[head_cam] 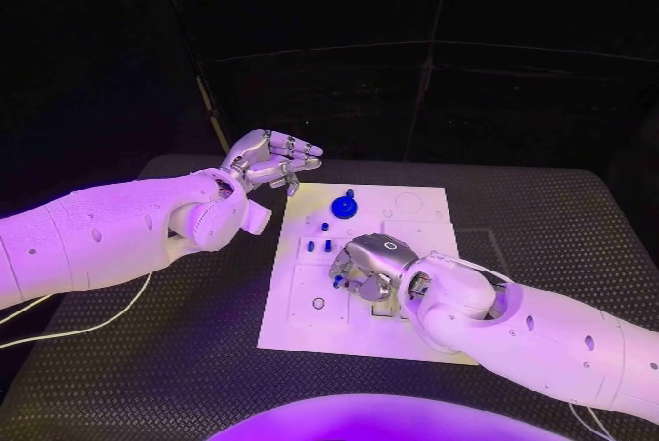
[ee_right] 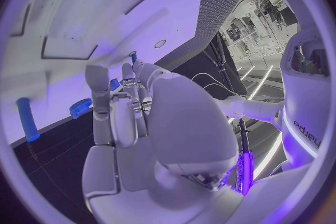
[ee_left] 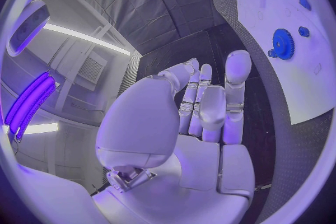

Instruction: Assemble the parts on the task board

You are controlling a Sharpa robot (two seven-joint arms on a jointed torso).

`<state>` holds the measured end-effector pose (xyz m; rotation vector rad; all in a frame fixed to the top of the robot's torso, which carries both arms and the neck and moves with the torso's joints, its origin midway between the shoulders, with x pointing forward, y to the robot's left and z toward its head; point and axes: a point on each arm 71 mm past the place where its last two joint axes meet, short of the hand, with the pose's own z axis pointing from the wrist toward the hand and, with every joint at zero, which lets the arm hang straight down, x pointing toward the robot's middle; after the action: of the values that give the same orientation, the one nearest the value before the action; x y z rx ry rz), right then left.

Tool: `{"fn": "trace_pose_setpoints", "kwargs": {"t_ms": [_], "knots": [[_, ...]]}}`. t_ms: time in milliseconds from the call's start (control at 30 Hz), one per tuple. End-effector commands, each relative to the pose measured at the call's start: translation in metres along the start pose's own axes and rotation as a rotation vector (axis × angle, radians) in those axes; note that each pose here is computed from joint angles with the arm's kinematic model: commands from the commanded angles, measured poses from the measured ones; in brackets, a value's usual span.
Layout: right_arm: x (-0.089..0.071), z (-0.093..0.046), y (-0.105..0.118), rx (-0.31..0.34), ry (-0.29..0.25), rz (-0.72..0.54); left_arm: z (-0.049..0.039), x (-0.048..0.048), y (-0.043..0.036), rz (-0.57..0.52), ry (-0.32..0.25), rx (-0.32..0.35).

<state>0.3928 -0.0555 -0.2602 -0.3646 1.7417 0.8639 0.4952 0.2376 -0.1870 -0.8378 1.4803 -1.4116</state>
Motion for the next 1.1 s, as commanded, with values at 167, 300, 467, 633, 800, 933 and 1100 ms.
{"fn": "trace_pose_setpoints", "kwargs": {"t_ms": [167,300,467,633,800,933,1100], "knots": [[0.0017,0.0013,0.0005,-0.005,0.021,-0.02,0.0008,0.0015,-0.0017,-0.01,0.01,0.011],[0.0028,0.002,0.0001,-0.001,0.032,-0.03,0.0008,0.0016,-0.0017,-0.011,0.011,0.01],[0.0039,0.0027,0.0006,0.001,0.043,-0.034,0.0008,0.0014,-0.0016,-0.01,0.01,0.009],[0.0051,0.0032,0.002,-0.001,0.053,-0.039,0.0008,0.0014,-0.0015,-0.011,0.011,0.008],[0.0049,0.003,0.0024,0.0,0.045,-0.045,0.0008,0.0012,-0.0014,-0.011,0.011,0.007],[0.0042,0.0021,0.0028,-0.001,0.039,-0.048,0.0004,0.0009,-0.0014,-0.01,0.01,0.007],[0.0029,0.0014,0.0039,-0.004,0.026,-0.061,0.0002,0.0007,-0.0014,-0.01,0.009,0.006]]}}
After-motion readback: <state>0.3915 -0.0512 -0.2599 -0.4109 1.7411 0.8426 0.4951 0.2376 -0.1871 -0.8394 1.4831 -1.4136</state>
